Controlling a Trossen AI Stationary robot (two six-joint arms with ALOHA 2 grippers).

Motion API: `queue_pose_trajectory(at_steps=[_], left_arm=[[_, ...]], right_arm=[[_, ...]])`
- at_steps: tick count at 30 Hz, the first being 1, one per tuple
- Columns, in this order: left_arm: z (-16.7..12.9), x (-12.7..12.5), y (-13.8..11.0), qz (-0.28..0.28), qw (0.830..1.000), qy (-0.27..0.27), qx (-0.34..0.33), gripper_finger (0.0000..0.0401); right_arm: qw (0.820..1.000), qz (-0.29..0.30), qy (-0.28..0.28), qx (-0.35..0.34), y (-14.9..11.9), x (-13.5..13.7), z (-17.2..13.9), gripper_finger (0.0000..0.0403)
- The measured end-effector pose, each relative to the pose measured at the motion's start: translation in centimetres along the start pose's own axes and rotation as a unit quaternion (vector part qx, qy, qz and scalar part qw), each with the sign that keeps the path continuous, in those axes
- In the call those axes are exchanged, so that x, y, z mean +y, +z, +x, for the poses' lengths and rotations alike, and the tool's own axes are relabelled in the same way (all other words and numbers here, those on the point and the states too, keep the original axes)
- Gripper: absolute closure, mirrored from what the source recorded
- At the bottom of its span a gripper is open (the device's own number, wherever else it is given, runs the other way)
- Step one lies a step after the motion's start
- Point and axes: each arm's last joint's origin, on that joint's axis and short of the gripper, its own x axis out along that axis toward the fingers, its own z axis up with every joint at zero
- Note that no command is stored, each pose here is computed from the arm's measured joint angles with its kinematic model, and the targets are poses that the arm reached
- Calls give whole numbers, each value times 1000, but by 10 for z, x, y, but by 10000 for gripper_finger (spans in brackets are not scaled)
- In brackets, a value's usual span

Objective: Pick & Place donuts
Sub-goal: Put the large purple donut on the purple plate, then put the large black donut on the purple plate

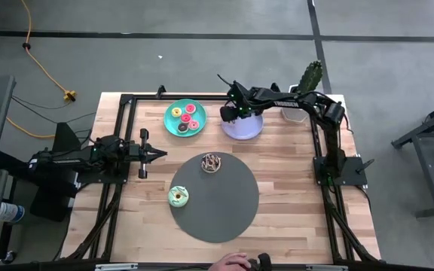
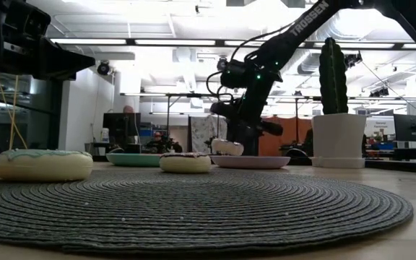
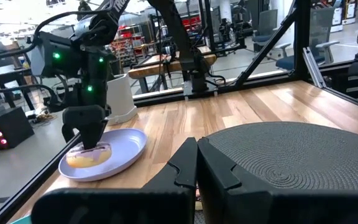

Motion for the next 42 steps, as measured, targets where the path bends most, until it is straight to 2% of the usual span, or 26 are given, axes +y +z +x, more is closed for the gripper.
queue_pose_trajectory(at_steps=[11,25,35,42], left_arm=[[0,0,0,0,1000,0,0,401],[0,0,0,0,1000,0,0,401],[0,0,0,0,1000,0,0,401],[0,0,0,0,1000,0,0,401]], right_arm=[[1000,0,0,14,-1,-1,0,255],[1000,-10,3,11,0,-2,0,179],[999,-24,15,16,1,-1,-3,173],[999,-47,-3,-9,5,-3,-27,173]])
